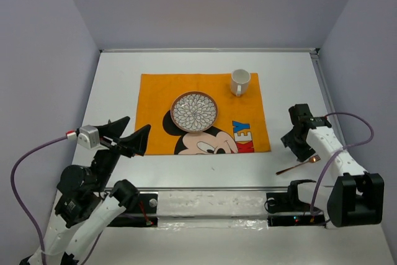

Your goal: Set the dinner table for one person

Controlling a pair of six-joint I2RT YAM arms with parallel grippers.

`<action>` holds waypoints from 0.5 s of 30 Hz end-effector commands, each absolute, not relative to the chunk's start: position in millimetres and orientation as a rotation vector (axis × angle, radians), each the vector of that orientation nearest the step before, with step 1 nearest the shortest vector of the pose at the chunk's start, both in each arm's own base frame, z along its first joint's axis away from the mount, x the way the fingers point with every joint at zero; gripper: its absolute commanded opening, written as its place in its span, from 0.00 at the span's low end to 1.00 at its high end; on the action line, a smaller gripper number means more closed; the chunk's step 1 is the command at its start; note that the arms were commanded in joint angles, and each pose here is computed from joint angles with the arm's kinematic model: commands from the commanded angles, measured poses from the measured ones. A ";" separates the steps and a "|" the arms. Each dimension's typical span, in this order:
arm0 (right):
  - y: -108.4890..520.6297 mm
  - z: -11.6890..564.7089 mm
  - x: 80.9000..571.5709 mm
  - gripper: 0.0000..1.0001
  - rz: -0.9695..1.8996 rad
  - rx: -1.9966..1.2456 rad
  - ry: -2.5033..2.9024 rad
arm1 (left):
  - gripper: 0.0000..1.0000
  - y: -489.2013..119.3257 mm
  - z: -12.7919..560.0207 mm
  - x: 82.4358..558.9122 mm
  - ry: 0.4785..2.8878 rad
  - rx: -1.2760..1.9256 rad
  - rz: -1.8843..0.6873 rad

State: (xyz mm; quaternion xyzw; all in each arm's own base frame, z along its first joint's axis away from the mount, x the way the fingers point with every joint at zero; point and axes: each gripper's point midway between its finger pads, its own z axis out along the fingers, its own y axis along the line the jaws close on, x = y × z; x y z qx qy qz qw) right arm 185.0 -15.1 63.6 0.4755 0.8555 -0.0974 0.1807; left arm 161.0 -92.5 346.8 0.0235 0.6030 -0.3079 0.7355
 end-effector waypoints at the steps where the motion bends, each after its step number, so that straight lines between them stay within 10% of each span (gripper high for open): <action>1: -29.5 66.7 176.3 0.73 -0.428 1.464 2.388 | 0.99 -71.0 367.0 149.4 1.245 -0.030 -0.686; 5: -24.2 59.5 170.8 0.75 -0.465 1.604 2.376 | 0.99 -64.7 367.6 146.4 1.239 -0.061 -0.699; 9: -22.8 56.5 172.1 0.98 -0.403 1.719 2.247 | 0.99 -70.5 366.8 144.0 1.252 -0.045 -0.744; 15: -22.2 46.8 167.3 1.00 -0.394 1.888 2.103 | 0.99 -70.2 362.7 144.8 1.274 -0.058 -0.755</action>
